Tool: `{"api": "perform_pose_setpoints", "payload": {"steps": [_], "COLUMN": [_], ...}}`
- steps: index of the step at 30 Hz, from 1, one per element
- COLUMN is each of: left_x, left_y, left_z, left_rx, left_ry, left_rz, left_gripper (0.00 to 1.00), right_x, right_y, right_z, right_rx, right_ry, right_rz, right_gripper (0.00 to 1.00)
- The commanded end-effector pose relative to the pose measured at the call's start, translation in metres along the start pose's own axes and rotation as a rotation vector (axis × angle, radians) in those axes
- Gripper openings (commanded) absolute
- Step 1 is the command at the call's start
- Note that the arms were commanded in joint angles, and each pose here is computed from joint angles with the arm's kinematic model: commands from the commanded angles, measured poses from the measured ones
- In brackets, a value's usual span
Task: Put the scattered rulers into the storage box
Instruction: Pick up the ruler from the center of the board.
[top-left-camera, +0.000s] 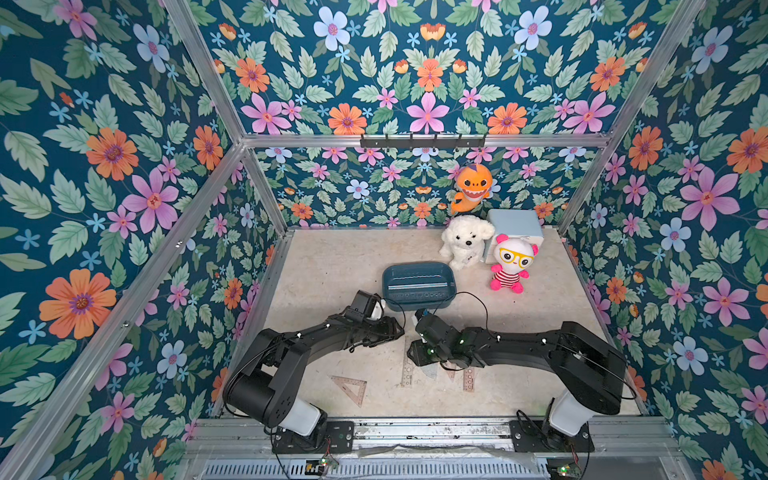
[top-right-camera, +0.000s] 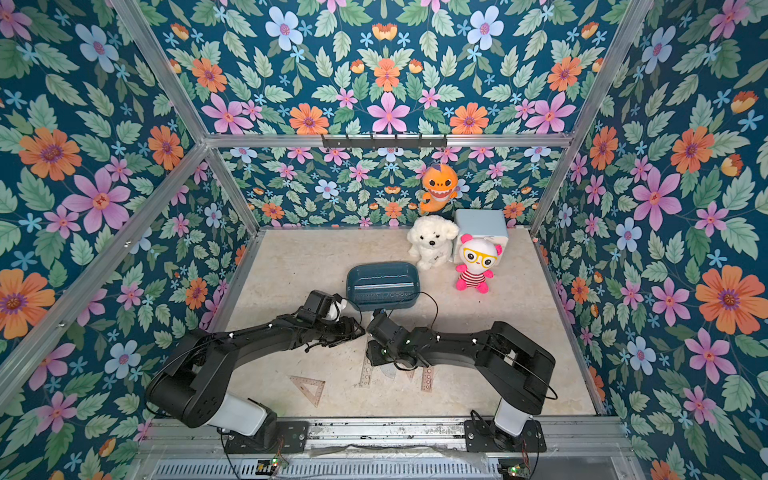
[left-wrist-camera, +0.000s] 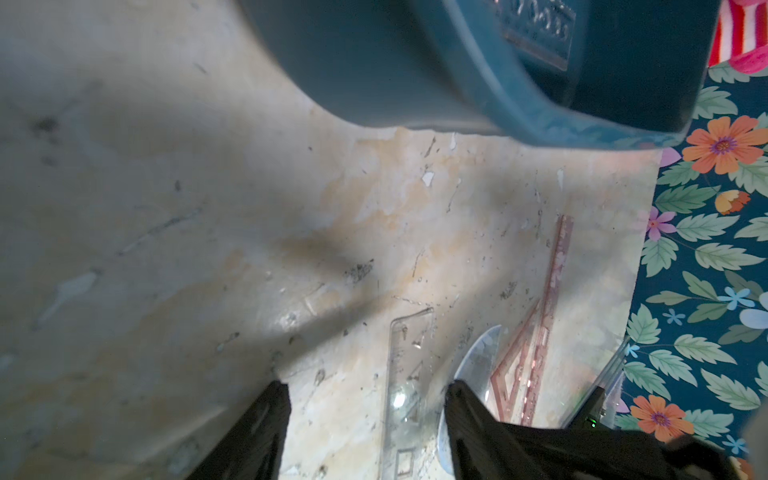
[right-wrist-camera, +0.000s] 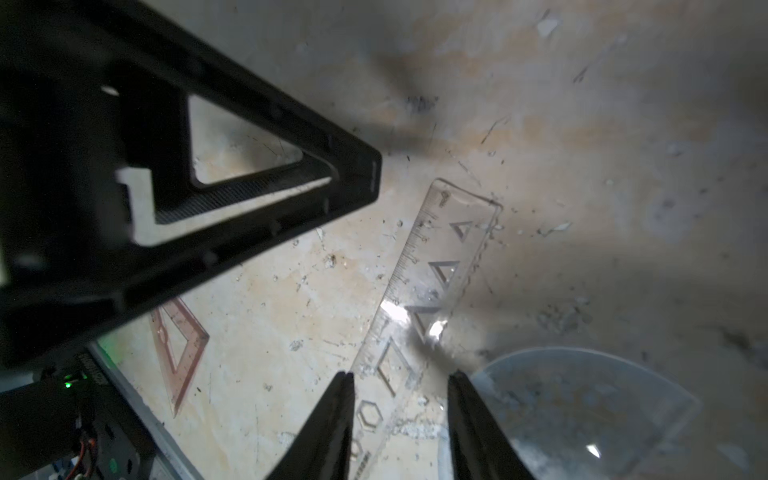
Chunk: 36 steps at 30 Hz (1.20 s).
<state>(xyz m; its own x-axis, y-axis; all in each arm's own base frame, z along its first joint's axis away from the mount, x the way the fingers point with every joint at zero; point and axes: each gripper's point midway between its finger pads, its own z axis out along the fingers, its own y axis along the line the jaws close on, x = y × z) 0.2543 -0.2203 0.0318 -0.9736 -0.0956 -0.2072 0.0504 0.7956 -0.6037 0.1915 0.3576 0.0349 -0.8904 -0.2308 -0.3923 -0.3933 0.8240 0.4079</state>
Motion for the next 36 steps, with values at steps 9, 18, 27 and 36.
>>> {"api": "perform_pose_setpoints", "payload": {"steps": [9, 18, 27, 36], "left_x": [0.035, 0.004, -0.028, -0.020], "left_y": [0.031, 0.047, 0.031, 0.015], "left_z": [-0.006, -0.037, -0.037, -0.005], "left_rx": [-0.095, -0.094, -0.044, -0.054], "left_ry": [0.108, 0.004, -0.036, 0.055], "left_rz": [-0.108, -0.184, -0.189, -0.122], "left_gripper": [0.61, 0.61, 0.56, 0.48], "right_x": [0.000, -0.012, -0.030, 0.012], "right_y": [0.011, 0.039, 0.082, 0.092], "right_z": [0.020, 0.045, 0.013, 0.002], "right_rx": [-0.026, -0.102, -0.286, -0.326], "right_ry": [0.053, 0.101, 0.015, 0.093], "right_rz": [-0.031, -0.143, -0.288, -0.320], "right_gripper": [0.38, 0.37, 0.37, 0.33]}}
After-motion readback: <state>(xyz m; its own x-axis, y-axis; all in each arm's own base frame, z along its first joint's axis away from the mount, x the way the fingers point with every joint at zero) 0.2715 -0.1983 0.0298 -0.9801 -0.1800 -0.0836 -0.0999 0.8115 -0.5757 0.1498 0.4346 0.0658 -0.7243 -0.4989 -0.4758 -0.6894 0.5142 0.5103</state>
